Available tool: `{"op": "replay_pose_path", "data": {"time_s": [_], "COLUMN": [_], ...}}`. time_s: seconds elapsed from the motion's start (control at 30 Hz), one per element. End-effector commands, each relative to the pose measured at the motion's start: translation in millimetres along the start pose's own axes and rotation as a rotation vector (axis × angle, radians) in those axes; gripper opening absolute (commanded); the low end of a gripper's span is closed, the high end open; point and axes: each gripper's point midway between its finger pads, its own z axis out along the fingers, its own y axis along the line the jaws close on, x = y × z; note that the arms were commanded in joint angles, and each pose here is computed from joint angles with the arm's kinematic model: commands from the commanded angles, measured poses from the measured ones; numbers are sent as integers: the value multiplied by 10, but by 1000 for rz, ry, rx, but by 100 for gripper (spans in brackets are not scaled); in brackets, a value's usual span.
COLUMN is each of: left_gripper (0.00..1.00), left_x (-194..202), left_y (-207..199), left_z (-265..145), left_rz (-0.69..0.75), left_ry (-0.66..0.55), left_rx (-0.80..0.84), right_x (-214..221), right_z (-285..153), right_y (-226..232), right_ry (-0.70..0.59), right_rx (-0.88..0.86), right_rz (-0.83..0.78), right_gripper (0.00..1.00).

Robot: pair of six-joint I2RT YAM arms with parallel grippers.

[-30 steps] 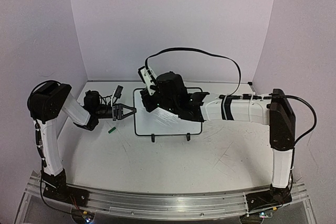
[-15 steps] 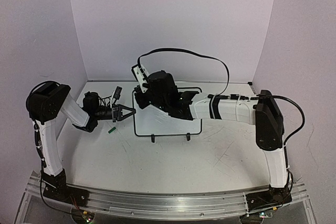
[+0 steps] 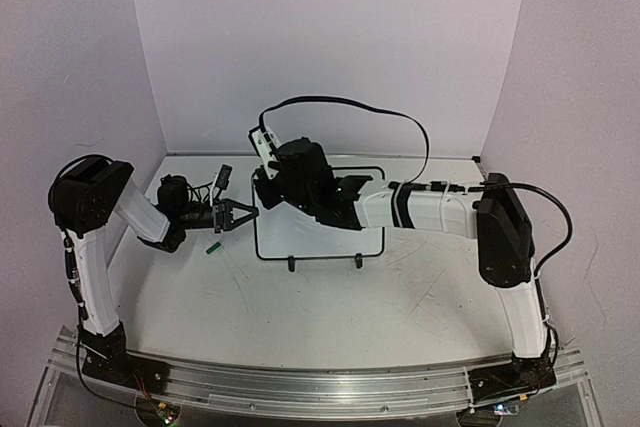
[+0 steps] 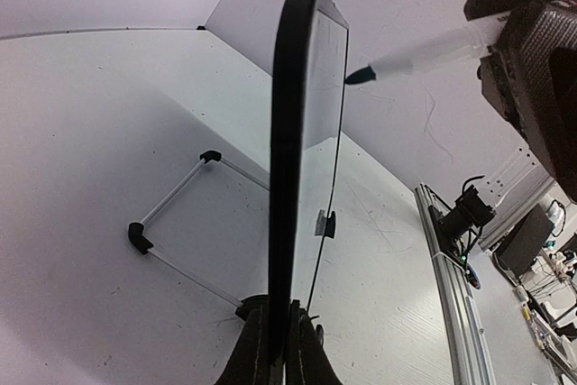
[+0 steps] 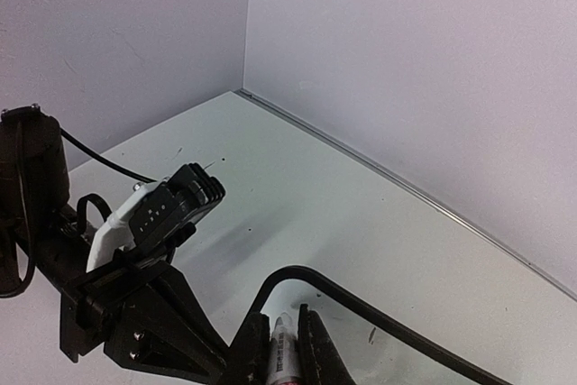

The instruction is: Write a sentence on the whiteboard

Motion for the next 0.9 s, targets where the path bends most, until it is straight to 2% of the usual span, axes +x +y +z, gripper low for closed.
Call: {"op": "replay_pose_path", "data": {"time_s": [0.0,0.87], "left_gripper": [0,0], "left_x": [-160,-178], "left_y": [-28,-56], "left_z": [-58,-64], "left_rz": [52,57], "left_ry": [-39,-40], "left_rx": [-34,-28], "right_x": [-175,-13], "right_z": [35,54], "right_y": [-19,-124], "right_ry": [-46,-7], "right_rx": [25,66], "right_rz": [32,46], "right_gripper": [0,0]}}
